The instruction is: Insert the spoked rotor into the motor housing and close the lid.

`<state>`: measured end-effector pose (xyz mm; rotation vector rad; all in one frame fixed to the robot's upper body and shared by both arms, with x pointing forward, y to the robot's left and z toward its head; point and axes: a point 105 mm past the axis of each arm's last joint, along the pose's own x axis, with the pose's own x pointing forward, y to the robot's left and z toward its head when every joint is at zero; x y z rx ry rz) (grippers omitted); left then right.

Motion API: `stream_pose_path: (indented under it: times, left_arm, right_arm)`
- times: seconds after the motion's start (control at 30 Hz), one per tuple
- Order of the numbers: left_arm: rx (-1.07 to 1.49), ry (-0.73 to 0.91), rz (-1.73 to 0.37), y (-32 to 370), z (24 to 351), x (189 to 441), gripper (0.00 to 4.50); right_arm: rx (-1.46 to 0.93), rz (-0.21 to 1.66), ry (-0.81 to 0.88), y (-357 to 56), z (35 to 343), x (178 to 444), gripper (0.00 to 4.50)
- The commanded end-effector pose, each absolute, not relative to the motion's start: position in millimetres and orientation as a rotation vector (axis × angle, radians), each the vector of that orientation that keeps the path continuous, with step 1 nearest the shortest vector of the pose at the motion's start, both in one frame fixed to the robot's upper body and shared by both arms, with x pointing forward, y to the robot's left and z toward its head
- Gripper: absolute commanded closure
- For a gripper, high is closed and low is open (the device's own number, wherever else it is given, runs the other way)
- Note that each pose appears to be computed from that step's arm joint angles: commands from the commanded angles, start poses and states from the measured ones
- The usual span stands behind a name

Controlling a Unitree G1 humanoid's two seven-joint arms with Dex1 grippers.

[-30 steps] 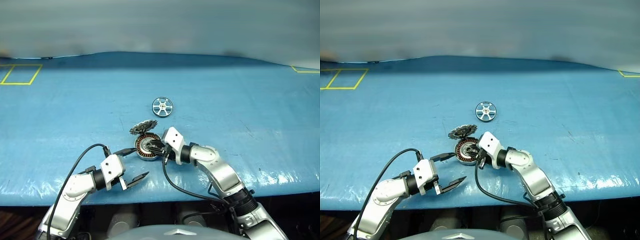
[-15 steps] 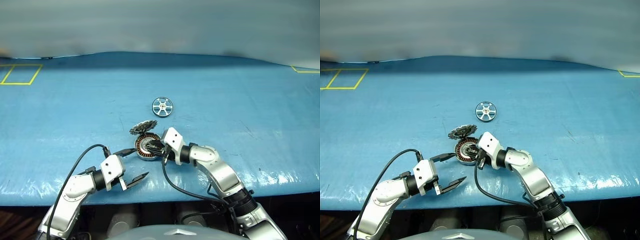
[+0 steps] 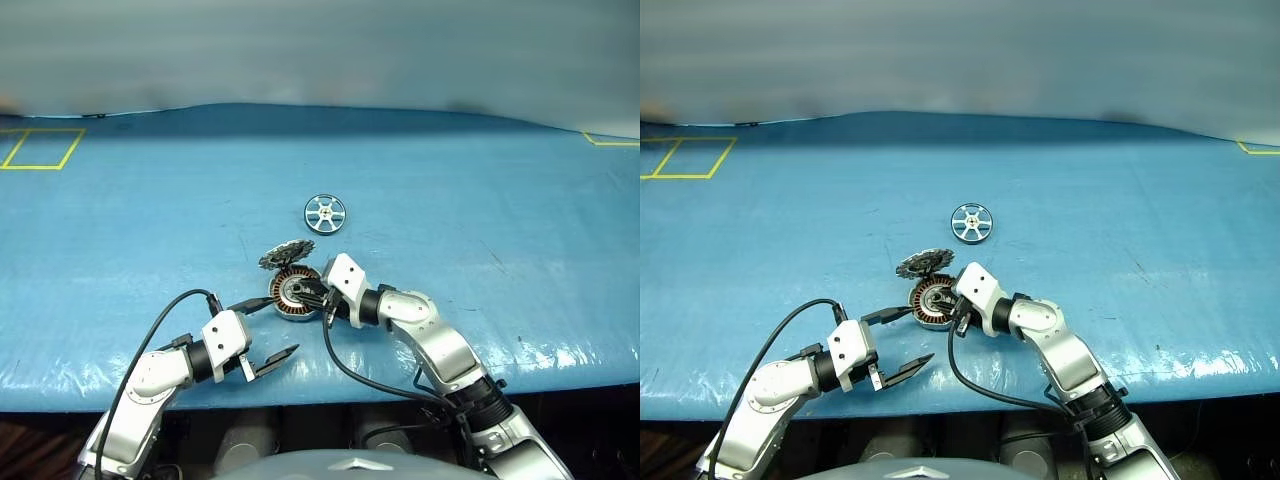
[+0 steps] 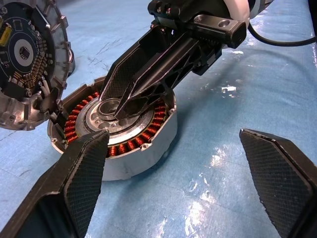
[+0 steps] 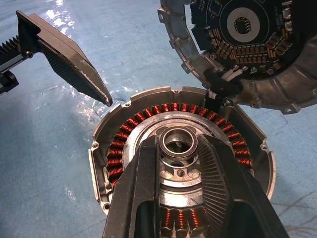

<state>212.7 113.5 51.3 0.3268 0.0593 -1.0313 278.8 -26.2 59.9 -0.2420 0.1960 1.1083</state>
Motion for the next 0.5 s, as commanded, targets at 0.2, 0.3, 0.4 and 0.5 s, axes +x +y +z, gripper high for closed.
stream_pose_path:
  times: [0.2,0.3,0.4,0.5]
  left_arm:
    - [0.332,0.043,-1.031,112.0,50.8,212.0,0.0]
    - [0.332,0.044,-1.031,112.1,50.1,212.0,0.0]
    - [0.331,0.045,-1.032,111.9,49.4,211.8,0.0]
    - [0.332,0.043,-1.033,111.5,49.1,211.8,0.0]
  right_arm:
    - [-0.252,1.145,0.153,-22.2,69.3,277.0,3.75]
    - [-0.245,1.151,0.138,-20.3,72.0,275.9,3.75]
    - [-0.242,1.15,0.131,-19.7,73.2,276.1,3.75]
    - [-0.242,1.136,0.136,-20.8,71.9,278.3,3.75]
